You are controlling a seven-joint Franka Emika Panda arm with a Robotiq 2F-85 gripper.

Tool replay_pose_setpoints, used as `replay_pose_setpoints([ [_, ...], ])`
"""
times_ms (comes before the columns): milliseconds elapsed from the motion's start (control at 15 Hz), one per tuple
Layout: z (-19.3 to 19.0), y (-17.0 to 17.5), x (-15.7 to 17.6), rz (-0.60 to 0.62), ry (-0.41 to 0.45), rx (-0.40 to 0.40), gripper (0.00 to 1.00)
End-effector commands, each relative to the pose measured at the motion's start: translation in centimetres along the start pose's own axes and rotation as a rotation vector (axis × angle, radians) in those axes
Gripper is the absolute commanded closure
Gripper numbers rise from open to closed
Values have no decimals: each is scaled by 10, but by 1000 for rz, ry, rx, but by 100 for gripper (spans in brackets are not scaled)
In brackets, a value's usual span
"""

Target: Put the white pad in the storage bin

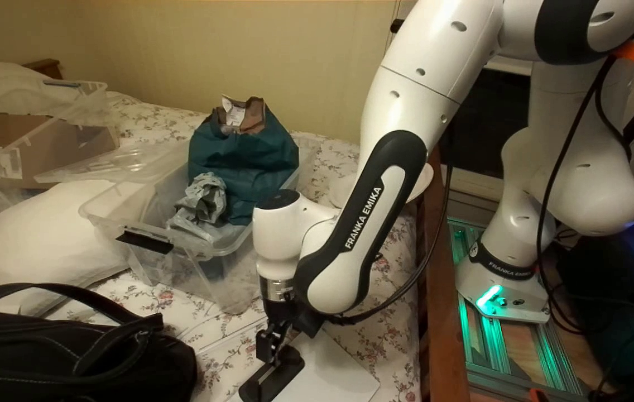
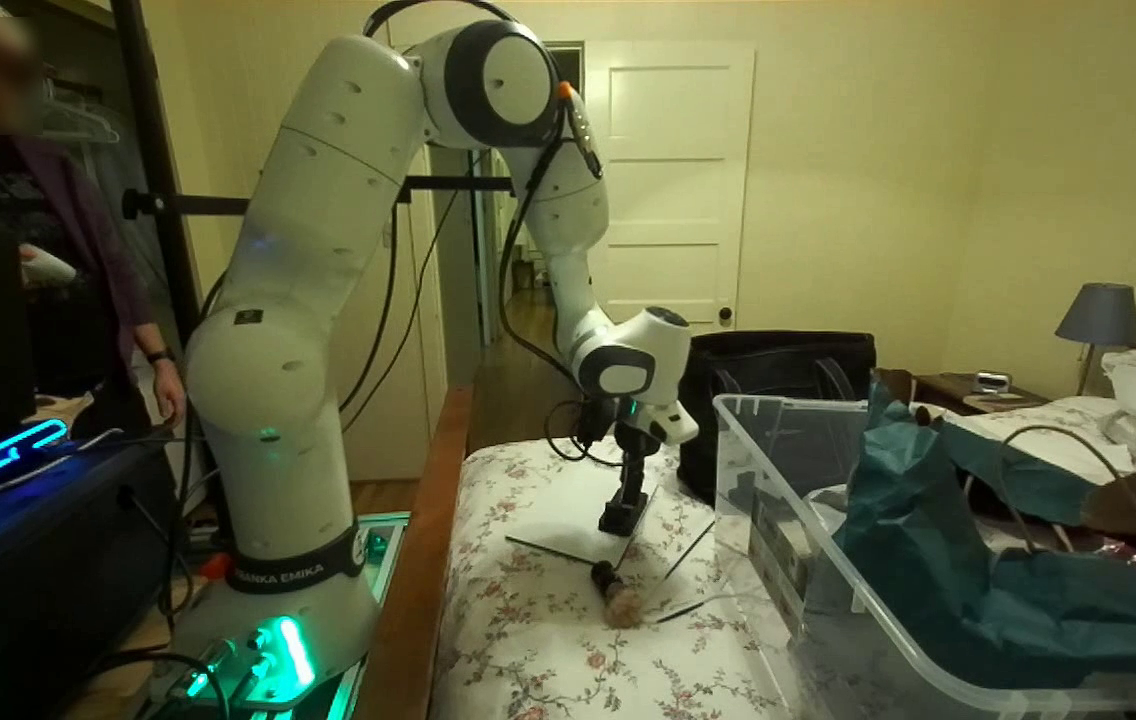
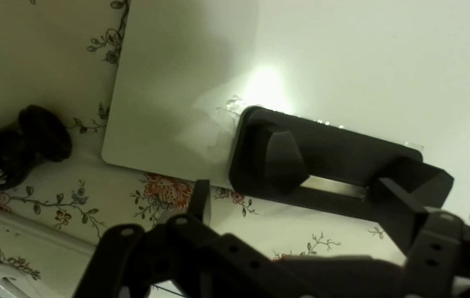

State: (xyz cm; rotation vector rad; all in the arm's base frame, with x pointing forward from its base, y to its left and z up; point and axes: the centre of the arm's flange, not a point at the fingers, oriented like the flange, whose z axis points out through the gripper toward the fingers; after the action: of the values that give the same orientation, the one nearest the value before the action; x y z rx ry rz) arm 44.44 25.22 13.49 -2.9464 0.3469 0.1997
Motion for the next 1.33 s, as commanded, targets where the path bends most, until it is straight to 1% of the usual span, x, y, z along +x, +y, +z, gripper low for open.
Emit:
replay_pose_setpoints([
  [0,7,-13,1,-7,16,-89,0],
  [133,9,-10,4,-16,46,-150,0],
  [267,11,-10,6,-63,57,-200,0],
  [333,11,-12,7,-96,53,-211,0],
  [467,13,-17,9,-157,43,-217,0],
  [800,17,-33,7,-267,12,-173,0],
  [867,18,-34,6,-291,-5,-184,0],
  [933,19,-34,4,-340,-48,-210,3],
  [1067,22,-30,1,-388,-96,-235,5],
  [1200,23,-27,-1,-446,-117,-250,1],
  [1267,23,-25,0,-479,-113,-261,0],
])
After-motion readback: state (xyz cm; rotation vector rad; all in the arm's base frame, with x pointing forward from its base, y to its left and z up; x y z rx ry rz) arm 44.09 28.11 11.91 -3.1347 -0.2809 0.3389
